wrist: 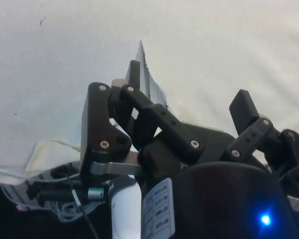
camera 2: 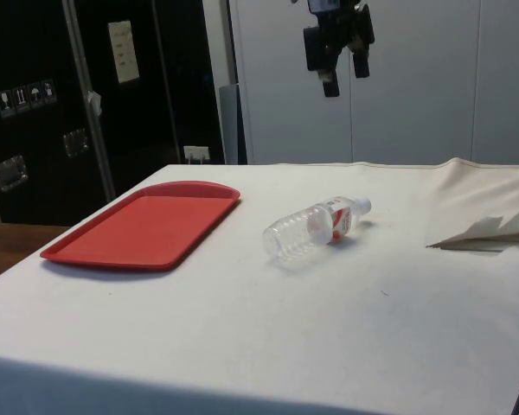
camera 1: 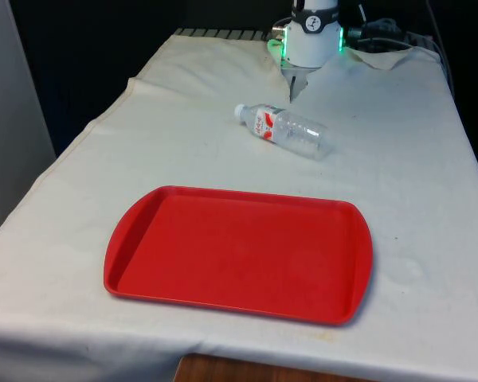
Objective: Place the bottle upright on the tray.
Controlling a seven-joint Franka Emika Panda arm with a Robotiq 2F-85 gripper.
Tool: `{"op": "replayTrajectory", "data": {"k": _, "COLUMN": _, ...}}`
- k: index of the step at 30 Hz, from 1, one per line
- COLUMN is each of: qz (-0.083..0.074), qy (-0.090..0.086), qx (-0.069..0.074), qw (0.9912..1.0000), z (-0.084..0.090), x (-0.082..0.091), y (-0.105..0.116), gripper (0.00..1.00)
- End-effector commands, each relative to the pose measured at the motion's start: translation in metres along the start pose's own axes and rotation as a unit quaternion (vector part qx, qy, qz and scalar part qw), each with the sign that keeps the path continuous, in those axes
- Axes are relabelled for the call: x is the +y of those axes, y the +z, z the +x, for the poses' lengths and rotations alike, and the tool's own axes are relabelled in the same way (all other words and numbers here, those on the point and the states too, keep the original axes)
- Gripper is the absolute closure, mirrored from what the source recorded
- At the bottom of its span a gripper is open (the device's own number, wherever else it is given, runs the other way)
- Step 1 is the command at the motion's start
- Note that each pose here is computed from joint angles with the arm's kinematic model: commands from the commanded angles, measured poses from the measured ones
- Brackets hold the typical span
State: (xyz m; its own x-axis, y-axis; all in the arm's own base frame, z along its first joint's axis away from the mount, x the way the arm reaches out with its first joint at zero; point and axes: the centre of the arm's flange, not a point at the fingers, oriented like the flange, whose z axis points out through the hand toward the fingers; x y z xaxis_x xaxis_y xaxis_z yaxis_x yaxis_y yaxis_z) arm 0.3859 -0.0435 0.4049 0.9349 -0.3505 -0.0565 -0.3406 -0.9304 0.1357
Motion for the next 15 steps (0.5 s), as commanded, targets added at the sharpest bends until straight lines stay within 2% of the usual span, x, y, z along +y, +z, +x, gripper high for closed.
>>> {"op": "replayTrajectory", "data": {"k": 1, "qz": 0.001, "qy": 0.003, "qx": 0.012, "qw": 0.99992, "z": -0.001, "x": 0.000, "y": 0.000, "gripper": 0.00}}
{"op": "replayTrajectory", "data": {"k": 2, "qz": 0.001, "qy": 0.001, "qx": 0.003, "qw": 1.00000, "z": 0.000, "x": 0.000, "y": 0.000, "gripper": 0.00}}
{"op": "replayTrajectory", "data": {"k": 3, "qz": 0.003, "qy": 0.005, "qx": 0.015, "qw": 0.99987, "z": -0.001, "x": 0.000, "y": 0.001, "gripper": 0.00}}
{"op": "replayTrajectory", "data": {"k": 7, "qz": 0.008, "qy": 0.012, "qx": 0.026, "qw": 0.99956, "z": -0.001, "x": 0.000, "y": 0.008, "gripper": 0.00}}
{"op": "replayTrajectory", "data": {"k": 11, "qz": 0.012, "qy": 0.021, "qx": 0.028, "qw": 0.99930, "z": -0.001, "x": -0.001, "y": 0.017, "gripper": 0.00}}
{"op": "replayTrajectory", "data": {"k": 12, "qz": 0.012, "qy": 0.017, "qx": 0.024, "qw": 0.99951, "z": -0.002, "x": -0.001, "y": 0.015, "gripper": 0.00}}
{"op": "replayTrajectory", "data": {"k": 13, "qz": 0.013, "qy": 0.024, "qx": 0.029, "qw": 0.99922, "z": 0.000, "x": -0.001, "y": 0.019, "gripper": 0.00}}
{"op": "replayTrajectory", "data": {"k": 15, "qz": 0.015, "qy": 0.030, "qx": 0.029, "qw": 0.99902, "z": 0.000, "x": -0.001, "y": 0.024, "gripper": 0.00}}
